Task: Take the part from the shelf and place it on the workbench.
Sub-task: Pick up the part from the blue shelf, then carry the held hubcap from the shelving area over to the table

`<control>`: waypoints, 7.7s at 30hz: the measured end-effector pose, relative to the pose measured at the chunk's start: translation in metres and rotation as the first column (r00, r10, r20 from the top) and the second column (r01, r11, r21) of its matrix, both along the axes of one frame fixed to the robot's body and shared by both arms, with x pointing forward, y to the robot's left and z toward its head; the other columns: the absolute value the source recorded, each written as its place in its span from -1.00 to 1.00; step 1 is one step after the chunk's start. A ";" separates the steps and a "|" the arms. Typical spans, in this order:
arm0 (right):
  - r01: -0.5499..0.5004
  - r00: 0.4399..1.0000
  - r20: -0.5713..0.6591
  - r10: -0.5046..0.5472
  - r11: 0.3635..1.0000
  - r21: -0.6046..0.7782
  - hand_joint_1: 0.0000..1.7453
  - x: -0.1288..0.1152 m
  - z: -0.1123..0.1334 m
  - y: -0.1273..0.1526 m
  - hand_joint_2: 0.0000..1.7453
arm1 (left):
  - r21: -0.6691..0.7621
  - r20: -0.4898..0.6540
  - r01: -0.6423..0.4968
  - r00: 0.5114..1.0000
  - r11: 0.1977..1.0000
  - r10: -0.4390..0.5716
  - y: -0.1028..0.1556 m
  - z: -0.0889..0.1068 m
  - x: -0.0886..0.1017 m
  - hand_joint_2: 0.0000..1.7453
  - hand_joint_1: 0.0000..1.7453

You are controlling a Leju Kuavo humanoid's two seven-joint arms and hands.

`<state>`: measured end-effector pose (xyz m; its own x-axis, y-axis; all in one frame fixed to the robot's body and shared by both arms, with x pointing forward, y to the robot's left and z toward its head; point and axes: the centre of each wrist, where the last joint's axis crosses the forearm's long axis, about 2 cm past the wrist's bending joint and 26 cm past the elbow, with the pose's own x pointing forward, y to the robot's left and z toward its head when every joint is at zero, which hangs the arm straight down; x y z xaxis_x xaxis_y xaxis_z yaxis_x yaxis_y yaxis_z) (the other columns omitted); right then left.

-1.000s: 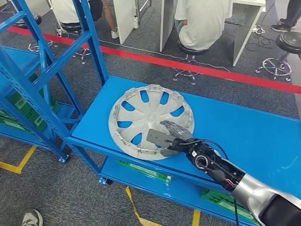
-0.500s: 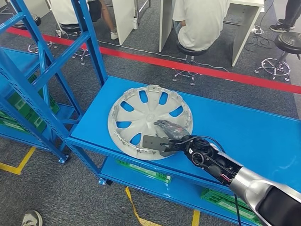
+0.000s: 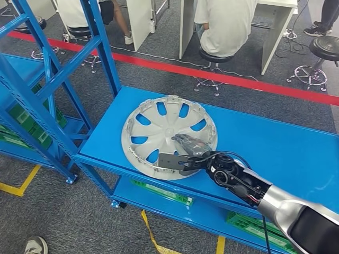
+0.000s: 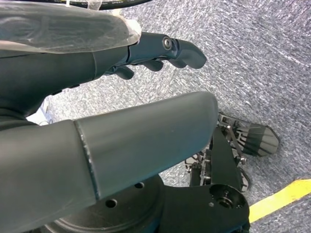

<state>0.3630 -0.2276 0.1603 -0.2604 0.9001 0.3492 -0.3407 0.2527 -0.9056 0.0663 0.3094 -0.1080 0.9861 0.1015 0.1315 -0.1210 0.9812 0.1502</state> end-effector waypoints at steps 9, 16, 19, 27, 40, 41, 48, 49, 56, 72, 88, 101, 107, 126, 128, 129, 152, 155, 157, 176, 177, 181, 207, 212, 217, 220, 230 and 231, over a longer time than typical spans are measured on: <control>-0.015 1.000 -0.016 0.015 1.000 -0.013 -1.00 0.001 0.004 0.004 1.00 | -0.001 -0.001 -0.002 1.000 1.000 0.002 0.000 0.000 0.000 -1.00 -1.00; -0.038 0.996 -0.086 0.037 0.999 -0.013 -1.00 0.000 0.005 0.007 1.00 | -0.001 -0.003 0.002 1.000 1.000 -0.002 0.000 0.000 -0.001 -1.00 -1.00; -0.043 0.994 -0.098 0.041 0.999 -0.015 -1.00 0.000 0.005 0.007 1.00 | 0.000 -0.003 0.006 1.000 1.000 -0.006 0.000 0.000 -0.001 -1.00 -1.00; -0.054 0.983 -0.177 0.053 0.999 -0.002 -1.00 0.000 0.008 0.009 1.00 | 0.005 -0.007 0.008 1.000 1.000 -0.008 0.002 0.000 -0.001 -1.00 -1.00; -0.077 0.982 -0.172 0.075 0.997 -0.002 1.00 0.000 0.015 0.010 1.00 | 0.006 -0.008 0.018 1.000 1.000 -0.018 0.002 0.000 -0.001 -1.00 -1.00; -0.079 0.982 -0.172 0.077 0.997 -0.003 1.00 0.000 0.015 0.010 1.00 | 0.006 -0.008 0.019 1.000 1.000 -0.019 0.002 0.000 -0.001 -1.00 -1.00; -0.096 0.981 -0.171 0.093 0.995 -0.010 1.00 -0.003 0.014 0.012 1.00 | 0.006 -0.009 0.018 1.000 1.000 -0.018 0.002 0.000 -0.002 -1.00 -1.00; -0.098 0.981 -0.171 0.095 0.995 -0.010 1.00 -0.003 0.014 0.012 1.00 | 0.006 -0.009 0.018 1.000 1.000 -0.018 0.002 0.000 -0.002 -1.00 -1.00; -0.115 0.979 -0.170 0.111 0.993 -0.013 1.00 -0.006 0.014 0.015 1.00 | 0.005 -0.009 0.013 1.000 1.000 -0.013 0.002 0.000 -0.002 -1.00 -1.00; -0.121 0.981 -0.154 0.115 0.992 -0.026 1.00 -0.010 0.016 0.019 1.00 | 0.007 0.005 -0.003 1.000 1.000 0.003 0.003 0.000 -0.002 1.00 -1.00; -0.120 0.984 -0.138 0.116 0.992 -0.026 1.00 -0.011 0.018 0.019 1.00 | 0.061 0.040 0.008 0.999 0.998 -0.010 0.004 0.000 -0.002 1.00 -1.00; -0.236 0.972 0.149 0.184 0.795 0.558 1.00 -0.017 0.023 0.010 1.00 | 0.073 0.039 -0.059 0.998 0.996 0.056 0.004 0.000 -0.004 1.00 -1.00; -0.291 0.957 0.246 0.156 0.564 0.773 1.00 -0.025 0.042 0.004 1.00 | 0.084 0.037 -0.071 0.997 0.994 0.069 0.005 0.000 -0.005 1.00 -1.00; -0.446 0.857 0.450 0.252 -0.074 0.892 1.00 -0.073 0.073 0.013 1.00 | 0.106 0.025 -0.092 0.996 0.990 0.089 0.005 0.000 -0.005 1.00 -1.00; -0.438 0.821 0.487 0.297 -0.220 0.872 1.00 -0.081 0.073 0.021 1.00 | 0.109 0.022 -0.093 0.996 0.990 0.091 0.005 0.000 -0.004 1.00 -1.00; -0.432 0.807 0.502 0.312 -0.268 0.861 1.00 -0.085 0.074 0.025 1.00 | 0.109 0.022 -0.094 0.996 0.990 0.092 0.005 0.000 -0.004 1.00 -1.00; -0.139 0.656 0.569 0.495 -0.662 0.736 1.00 -0.115 0.056 0.101 1.00 | 0.110 0.020 -0.121 0.993 0.987 0.119 0.008 0.000 -0.002 1.00 -1.00; -0.115 0.654 0.560 0.508 -0.666 0.737 1.00 -0.116 0.052 0.108 1.00 | 0.112 0.021 -0.123 0.992 0.986 0.121 0.008 0.000 -0.002 1.00 -1.00; -0.105 0.654 0.557 0.512 -0.668 0.737 1.00 -0.117 0.049 0.112 1.00 | 0.112 0.023 -0.122 0.992 0.986 0.121 0.009 0.000 -0.002 1.00 -1.00; -0.070 0.660 0.531 0.531 -0.661 0.747 1.00 -0.119 0.039 0.124 1.00 | 0.107 0.023 -0.132 0.991 0.985 0.130 0.012 0.001 -0.002 1.00 -1.00; -0.069 0.659 0.532 0.532 -0.661 0.747 1.00 -0.119 0.039 0.125 1.00 | 0.107 0.023 -0.132 0.991 0.985 0.130 0.012 0.001 -0.002 1.00 -1.00; -0.062 0.658 0.526 0.538 -0.658 0.750 1.00 -0.120 0.037 0.127 1.00 | 0.108 0.023 -0.132 0.991 0.985 0.130 0.013 0.001 -0.002 1.00 -1.00; -0.054 0.666 0.510 0.544 -0.647 0.761 1.00 -0.121 0.034 0.129 1.00 | 0.112 0.035 -0.114 0.993 0.987 0.110 0.014 0.001 0.003 1.00 -1.00; -0.057 0.666 0.508 0.546 -0.642 0.765 1.00 -0.121 0.033 0.129 1.00 | 0.123 0.041 -0.101 0.994 0.987 0.097 0.013 0.001 0.002 1.00 -1.00; -0.064 0.667 0.504 0.549 -0.632 0.772 1.00 -0.121 0.032 0.129 1.00 | 0.123 0.033 -0.090 0.996 0.988 0.087 0.012 0.001 0.001 1.00 -1.00; -0.073 0.668 0.504 0.548 -0.626 0.776 1.00 -0.120 0.032 0.128 1.00 | 0.123 0.037 -0.084 0.996 0.989 0.080 0.012 0.001 0.001 1.00 -1.00; -0.079 0.675 0.499 0.544 -0.619 0.781 1.00 -0.122 0.029 0.127 1.00 | 0.123 0.037 -0.063 0.998 0.990 0.059 0.012 0.001 -0.001 1.00 -1.00; -0.079 0.675 0.499 0.544 -0.619 0.781 1.00 -0.122 0.029 0.127 1.00 | 0.123 0.037 -0.062 0.998 0.990 0.058 0.012 0.001 -0.002 1.00 -1.00</control>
<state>0.2414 -0.1002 0.1897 0.0097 -0.8968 0.4423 -0.9144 0.1710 0.3669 0.0647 0.3216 -0.1073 0.9736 0.1415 0.1793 -0.1864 0.9460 0.2651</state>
